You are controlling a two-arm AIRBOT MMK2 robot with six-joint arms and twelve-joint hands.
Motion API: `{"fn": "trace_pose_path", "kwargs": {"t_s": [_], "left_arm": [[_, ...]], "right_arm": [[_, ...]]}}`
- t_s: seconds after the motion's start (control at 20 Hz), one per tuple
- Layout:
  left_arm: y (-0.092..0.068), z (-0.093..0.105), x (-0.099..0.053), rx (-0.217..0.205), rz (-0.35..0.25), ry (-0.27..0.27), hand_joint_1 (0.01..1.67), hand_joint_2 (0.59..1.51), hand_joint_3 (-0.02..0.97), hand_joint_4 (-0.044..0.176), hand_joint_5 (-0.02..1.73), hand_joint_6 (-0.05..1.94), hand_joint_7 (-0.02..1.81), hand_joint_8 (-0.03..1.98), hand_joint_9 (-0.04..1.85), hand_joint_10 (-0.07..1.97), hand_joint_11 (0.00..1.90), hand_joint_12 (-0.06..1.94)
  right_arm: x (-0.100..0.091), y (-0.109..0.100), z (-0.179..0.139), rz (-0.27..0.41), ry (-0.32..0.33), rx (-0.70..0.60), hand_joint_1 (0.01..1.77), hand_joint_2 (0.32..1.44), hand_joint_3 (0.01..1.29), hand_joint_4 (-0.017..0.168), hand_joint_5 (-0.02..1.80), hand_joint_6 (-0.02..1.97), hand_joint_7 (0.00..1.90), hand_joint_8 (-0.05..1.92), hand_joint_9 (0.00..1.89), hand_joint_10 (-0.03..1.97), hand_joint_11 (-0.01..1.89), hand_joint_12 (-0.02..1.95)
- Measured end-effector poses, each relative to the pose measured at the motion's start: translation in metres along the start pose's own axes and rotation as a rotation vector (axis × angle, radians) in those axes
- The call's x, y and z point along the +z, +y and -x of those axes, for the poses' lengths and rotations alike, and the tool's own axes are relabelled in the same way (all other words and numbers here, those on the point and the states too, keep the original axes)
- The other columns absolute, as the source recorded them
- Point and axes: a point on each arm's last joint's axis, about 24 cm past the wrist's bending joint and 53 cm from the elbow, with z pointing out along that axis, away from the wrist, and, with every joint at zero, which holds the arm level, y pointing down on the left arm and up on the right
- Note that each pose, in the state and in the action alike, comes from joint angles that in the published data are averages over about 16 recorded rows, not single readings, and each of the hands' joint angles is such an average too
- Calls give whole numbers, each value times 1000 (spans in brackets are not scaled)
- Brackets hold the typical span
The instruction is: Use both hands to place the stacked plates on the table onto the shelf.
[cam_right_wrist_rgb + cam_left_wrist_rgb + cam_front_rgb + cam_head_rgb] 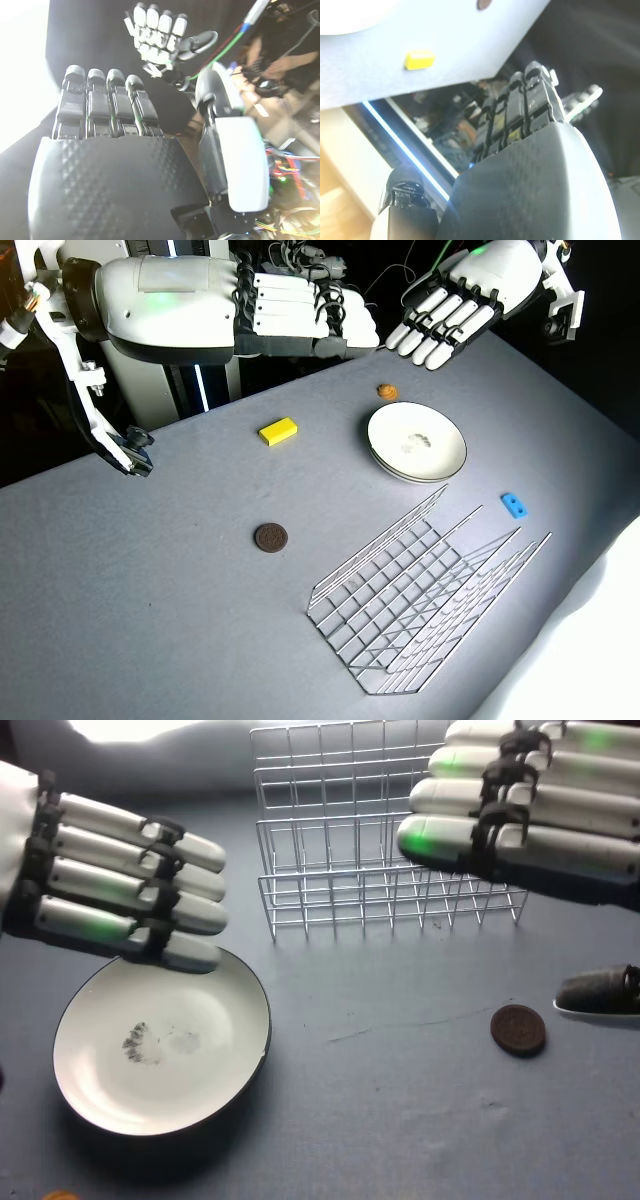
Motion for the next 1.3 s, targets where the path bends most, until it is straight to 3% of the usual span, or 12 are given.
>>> {"fn": "trace_pose_path", "kwargs": {"t_s": [0.45,0.9,1.3], "left_arm": [[24,-52,-4,-70,17,76,19,1081,16,2,31,-12,21,-12,15,6,16,-10],[45,-109,-5,-122,67,146,18,1085,17,1,32,-13,20,-12,14,6,15,-8],[64,-145,-15,-151,120,208,18,1093,16,-1,35,-13,18,-12,18,6,15,-8]], "right_arm": [[0,5,-7,23,16,-32,1302,1012,12,-1,17,21,12,15,20,7,32,32],[0,5,-10,22,21,-37,1354,1045,12,-1,22,21,11,15,18,6,27,143],[0,4,-13,21,27,-48,1348,1052,11,-1,22,21,12,14,24,6,15,225]]}}
